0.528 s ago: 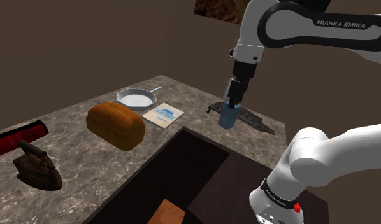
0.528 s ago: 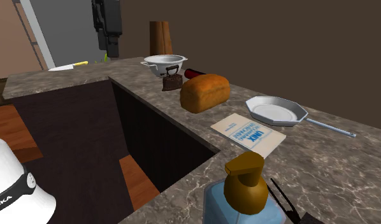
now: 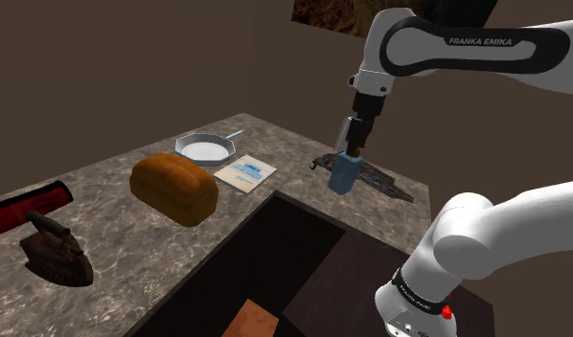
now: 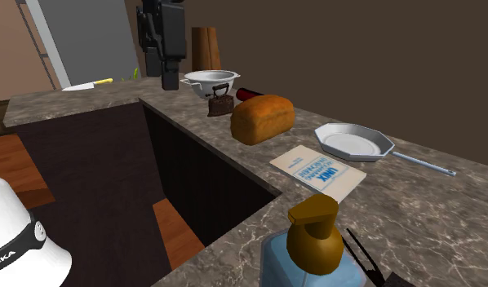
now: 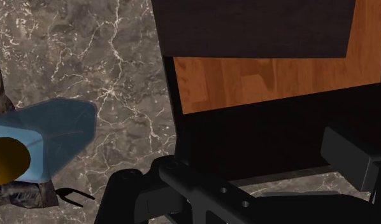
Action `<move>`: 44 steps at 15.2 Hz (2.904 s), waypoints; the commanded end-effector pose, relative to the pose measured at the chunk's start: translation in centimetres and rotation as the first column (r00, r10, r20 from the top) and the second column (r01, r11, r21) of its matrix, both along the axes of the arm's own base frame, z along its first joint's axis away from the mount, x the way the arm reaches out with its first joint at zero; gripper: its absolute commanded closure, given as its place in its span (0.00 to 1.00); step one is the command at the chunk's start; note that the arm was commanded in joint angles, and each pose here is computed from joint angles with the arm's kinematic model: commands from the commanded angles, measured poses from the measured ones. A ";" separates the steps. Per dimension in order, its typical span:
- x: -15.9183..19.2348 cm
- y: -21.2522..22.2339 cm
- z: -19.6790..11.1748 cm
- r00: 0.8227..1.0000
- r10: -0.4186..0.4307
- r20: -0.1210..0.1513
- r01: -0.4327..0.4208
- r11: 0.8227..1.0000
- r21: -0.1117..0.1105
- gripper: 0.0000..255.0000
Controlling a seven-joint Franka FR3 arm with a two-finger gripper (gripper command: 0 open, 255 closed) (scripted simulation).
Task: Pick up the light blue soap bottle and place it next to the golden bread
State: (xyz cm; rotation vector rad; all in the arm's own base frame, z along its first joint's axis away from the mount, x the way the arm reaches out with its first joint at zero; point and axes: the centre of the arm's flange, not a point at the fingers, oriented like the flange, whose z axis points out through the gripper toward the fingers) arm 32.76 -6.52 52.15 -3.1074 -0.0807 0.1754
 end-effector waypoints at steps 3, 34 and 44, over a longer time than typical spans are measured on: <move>1.2 -5.3 -0.9 1.000 0.001 0.012 -0.001 1.000 -0.003 0.00; 6.5 -27.1 -8.5 0.998 0.000 0.065 0.001 1.000 -0.012 0.00; 6.5 -27.1 -8.5 0.998 0.000 0.065 0.001 1.000 -0.012 1.00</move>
